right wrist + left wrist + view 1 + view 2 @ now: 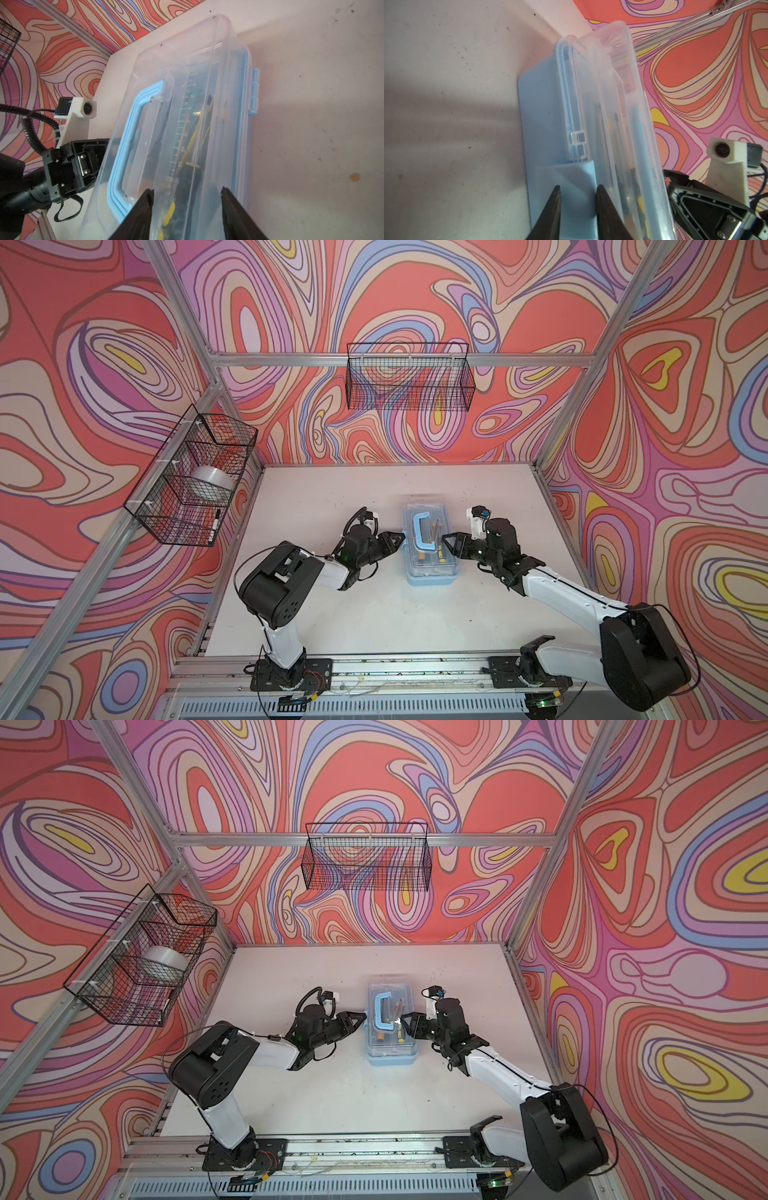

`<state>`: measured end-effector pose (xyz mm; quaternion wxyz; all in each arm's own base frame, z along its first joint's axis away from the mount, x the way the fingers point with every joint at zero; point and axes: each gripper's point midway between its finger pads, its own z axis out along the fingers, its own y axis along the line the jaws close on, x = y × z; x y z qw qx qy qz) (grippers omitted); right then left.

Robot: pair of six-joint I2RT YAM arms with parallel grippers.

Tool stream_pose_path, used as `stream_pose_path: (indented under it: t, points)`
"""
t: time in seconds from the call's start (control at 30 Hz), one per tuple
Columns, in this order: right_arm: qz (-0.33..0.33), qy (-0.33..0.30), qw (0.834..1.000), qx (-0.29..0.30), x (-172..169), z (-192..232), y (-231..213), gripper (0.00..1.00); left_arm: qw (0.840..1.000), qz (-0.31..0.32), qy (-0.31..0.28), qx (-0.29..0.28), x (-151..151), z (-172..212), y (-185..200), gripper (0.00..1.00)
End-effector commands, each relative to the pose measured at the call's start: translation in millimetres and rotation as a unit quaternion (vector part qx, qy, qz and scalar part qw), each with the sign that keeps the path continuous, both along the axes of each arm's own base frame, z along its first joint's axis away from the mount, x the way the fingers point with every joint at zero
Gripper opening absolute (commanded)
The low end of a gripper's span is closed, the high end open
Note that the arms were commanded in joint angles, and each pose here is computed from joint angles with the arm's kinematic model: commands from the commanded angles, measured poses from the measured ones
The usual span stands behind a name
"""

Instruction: Pack the tool kit

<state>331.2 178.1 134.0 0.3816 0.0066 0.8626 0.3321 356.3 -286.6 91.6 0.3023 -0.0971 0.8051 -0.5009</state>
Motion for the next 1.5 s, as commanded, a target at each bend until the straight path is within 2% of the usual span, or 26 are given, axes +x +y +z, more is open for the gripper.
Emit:
stream_pose_path:
  t: [0.0,0.13,0.73,1.0,1.33,1.47]
  points:
    - [0.092,0.037,0.993,0.057,-30,-11,36,0.52,0.998,-0.036,0.045,-0.002,-23,-27,-9,0.28]
    - [0.095,0.043,0.992,0.072,-33,-15,38,0.51,0.998,-0.039,0.047,-0.006,-30,-31,-10,0.27]
    - [0.099,0.049,0.991,0.073,-30,-22,41,0.50,0.996,-0.051,0.068,-0.021,-55,-52,-25,0.26]
    - [0.107,0.051,0.988,0.101,-33,-23,46,0.50,0.993,-0.036,0.089,-0.071,-66,-64,-19,0.25]
    - [0.087,0.056,0.991,0.080,-33,-23,38,0.50,0.996,-0.014,0.075,-0.037,-61,-57,2,0.27]
    - [0.068,0.055,0.994,0.066,-27,-22,32,0.50,0.997,-0.002,0.072,-0.018,-51,-52,15,0.32]
